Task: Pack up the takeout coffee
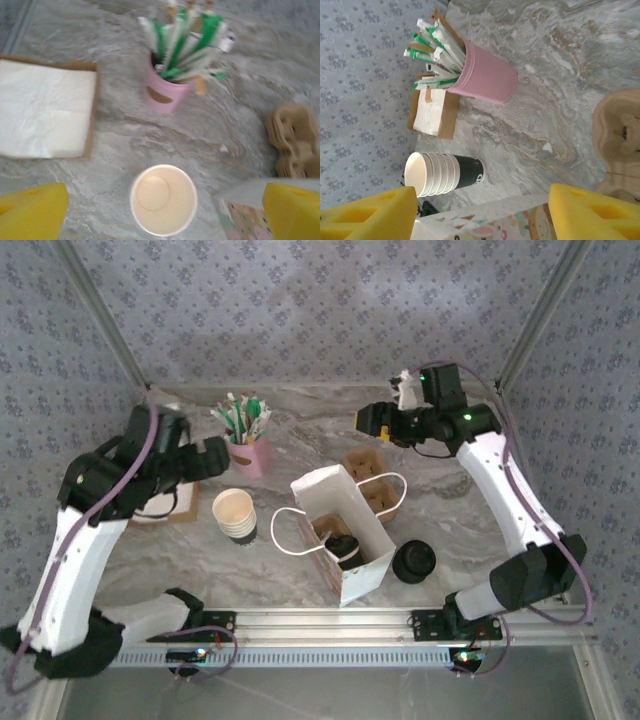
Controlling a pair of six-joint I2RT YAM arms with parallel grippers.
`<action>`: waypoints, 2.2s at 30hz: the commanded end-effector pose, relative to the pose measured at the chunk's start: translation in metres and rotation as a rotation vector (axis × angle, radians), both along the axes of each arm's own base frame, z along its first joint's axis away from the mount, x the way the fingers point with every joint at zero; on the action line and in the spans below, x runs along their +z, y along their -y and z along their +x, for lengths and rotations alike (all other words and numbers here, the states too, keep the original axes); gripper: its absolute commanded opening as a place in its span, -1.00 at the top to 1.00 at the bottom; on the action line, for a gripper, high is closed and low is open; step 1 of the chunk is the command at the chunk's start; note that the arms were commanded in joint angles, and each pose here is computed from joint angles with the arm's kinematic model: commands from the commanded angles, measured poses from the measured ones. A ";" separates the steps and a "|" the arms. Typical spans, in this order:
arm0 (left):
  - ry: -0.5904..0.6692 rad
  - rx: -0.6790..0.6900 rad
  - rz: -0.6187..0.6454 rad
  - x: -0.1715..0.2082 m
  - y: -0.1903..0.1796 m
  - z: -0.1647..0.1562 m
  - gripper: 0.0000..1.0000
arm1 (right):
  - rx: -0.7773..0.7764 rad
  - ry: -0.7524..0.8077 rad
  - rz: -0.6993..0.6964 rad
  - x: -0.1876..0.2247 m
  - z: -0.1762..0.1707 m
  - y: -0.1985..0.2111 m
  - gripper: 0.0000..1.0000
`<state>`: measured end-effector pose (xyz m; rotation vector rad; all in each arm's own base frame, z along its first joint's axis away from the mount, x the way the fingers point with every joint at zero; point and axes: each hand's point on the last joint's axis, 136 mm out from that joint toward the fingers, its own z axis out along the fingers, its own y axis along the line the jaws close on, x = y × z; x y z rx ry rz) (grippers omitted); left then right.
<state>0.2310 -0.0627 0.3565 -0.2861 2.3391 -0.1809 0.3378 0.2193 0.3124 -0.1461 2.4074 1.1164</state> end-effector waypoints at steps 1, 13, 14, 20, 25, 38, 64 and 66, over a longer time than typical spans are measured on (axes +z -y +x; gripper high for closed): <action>0.016 0.088 -0.110 -0.017 -0.015 0.016 -0.99 | 0.056 0.015 -0.033 -0.002 0.005 -0.018 -0.48; -0.298 0.401 -0.203 -0.166 -0.103 0.063 -0.87 | 0.102 -0.042 -0.120 -0.035 0.018 -0.037 -0.56; -0.322 0.422 -0.209 -0.176 -0.111 0.067 -0.85 | 0.104 -0.043 -0.124 -0.037 0.017 -0.036 -0.56; -0.432 0.524 -0.201 -0.221 -0.156 0.091 -0.65 | 0.116 -0.062 -0.146 -0.046 0.013 -0.032 -0.56; -0.518 0.568 -0.176 -0.253 -0.183 0.107 -0.59 | 0.108 -0.068 -0.159 -0.049 0.009 -0.026 -0.55; -0.591 0.601 -0.176 -0.287 -0.204 0.138 -0.18 | 0.105 -0.070 -0.189 -0.054 0.007 -0.026 -0.54; -0.636 0.630 -0.122 -0.301 -0.209 0.120 0.81 | 0.136 -0.066 -0.202 -0.060 -0.002 -0.038 -0.54; -0.624 0.633 -0.112 -0.294 -0.211 0.118 0.91 | 0.141 -0.065 -0.201 -0.060 -0.003 -0.039 -0.54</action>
